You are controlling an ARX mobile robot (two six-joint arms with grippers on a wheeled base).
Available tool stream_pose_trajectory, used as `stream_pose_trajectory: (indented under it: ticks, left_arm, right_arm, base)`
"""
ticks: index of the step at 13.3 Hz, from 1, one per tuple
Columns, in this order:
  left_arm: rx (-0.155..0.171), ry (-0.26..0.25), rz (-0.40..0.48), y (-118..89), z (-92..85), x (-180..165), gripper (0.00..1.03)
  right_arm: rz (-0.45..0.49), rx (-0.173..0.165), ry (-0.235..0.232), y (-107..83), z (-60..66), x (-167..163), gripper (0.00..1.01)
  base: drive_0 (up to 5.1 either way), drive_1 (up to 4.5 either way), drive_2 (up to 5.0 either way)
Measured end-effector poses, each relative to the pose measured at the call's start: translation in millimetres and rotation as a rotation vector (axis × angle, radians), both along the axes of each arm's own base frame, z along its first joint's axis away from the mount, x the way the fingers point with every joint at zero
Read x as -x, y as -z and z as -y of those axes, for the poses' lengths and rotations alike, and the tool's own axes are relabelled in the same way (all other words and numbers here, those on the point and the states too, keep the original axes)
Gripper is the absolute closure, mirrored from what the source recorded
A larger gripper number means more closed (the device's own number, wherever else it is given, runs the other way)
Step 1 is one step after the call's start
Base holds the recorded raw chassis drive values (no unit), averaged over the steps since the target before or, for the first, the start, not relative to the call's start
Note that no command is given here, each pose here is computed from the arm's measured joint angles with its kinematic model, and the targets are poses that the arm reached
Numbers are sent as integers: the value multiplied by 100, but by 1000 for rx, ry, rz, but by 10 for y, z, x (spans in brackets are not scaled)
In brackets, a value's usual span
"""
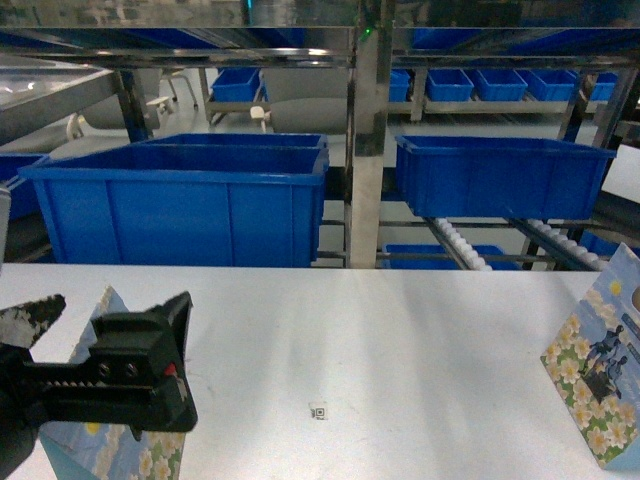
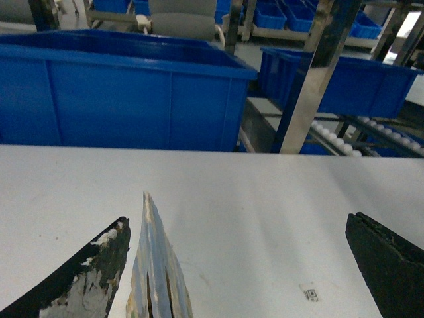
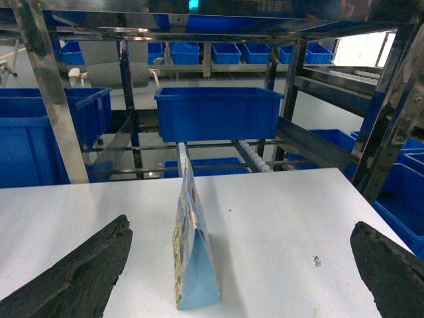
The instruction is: Move flower gift bag to table near conveyor
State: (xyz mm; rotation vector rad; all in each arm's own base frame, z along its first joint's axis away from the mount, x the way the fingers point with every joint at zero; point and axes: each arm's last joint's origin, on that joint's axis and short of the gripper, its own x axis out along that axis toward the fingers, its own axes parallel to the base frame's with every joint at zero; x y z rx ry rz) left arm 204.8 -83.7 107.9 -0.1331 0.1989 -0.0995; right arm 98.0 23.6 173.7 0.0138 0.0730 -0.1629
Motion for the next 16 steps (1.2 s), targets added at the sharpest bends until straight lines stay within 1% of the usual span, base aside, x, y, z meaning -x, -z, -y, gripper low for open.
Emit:
stream_pose_trajectory:
  ticks: [2,3,5,7,9,10,11,12,14,15,16]
  left_arm:
    - [31,4,71,-159,-29,6,5]
    - [36,6,83,-211,-44,24,5]
    - [22,34,62,-291,-117,172,5]
    - [0,56,45,-374,-166,349,5]
    - [-16,69,35,-460,-245,529,5]
    - [-19,50,35,-487,-317,611,5]
    - [-29,27,8,-415,-390,706,5]
    - [-39,23,-18,-377,-411,753,5]
    - [-34,6,-24,-399,-449,850,5]
    - [-22,-23,-8,-426,-492,893,5]
    - [-19,-58,2,-441,-528,881,5]
  right_arm:
    - [0,0,0,0,0,0,3]
    - [0,0,0,0,0,0,3]
    - [0,0,0,0,0,0,3]
    - [0,0,0,0,0,0,3]
    - [0,0,0,0,0,0,3]
    - [0,0,0,0,0,0,3]
    - [0,0,0,0,0,0,3]
    - [0,0,0,0,0,0,3]
    - [0,0,0,0,0,0,3]
    - [0,0,0,0,0,0,3]
    - [0,0,0,0,0,0,3]
  base:
    - [0,0,0]
    - [0,0,0]
    - [0,0,0]
    - [0,0,0]
    - [0,0,0]
    - [0,0,0]
    - [0,0,0]
    - [0,0,0]
    - [0,0,0]
    - [0,0,0]
    - [0,0,0]
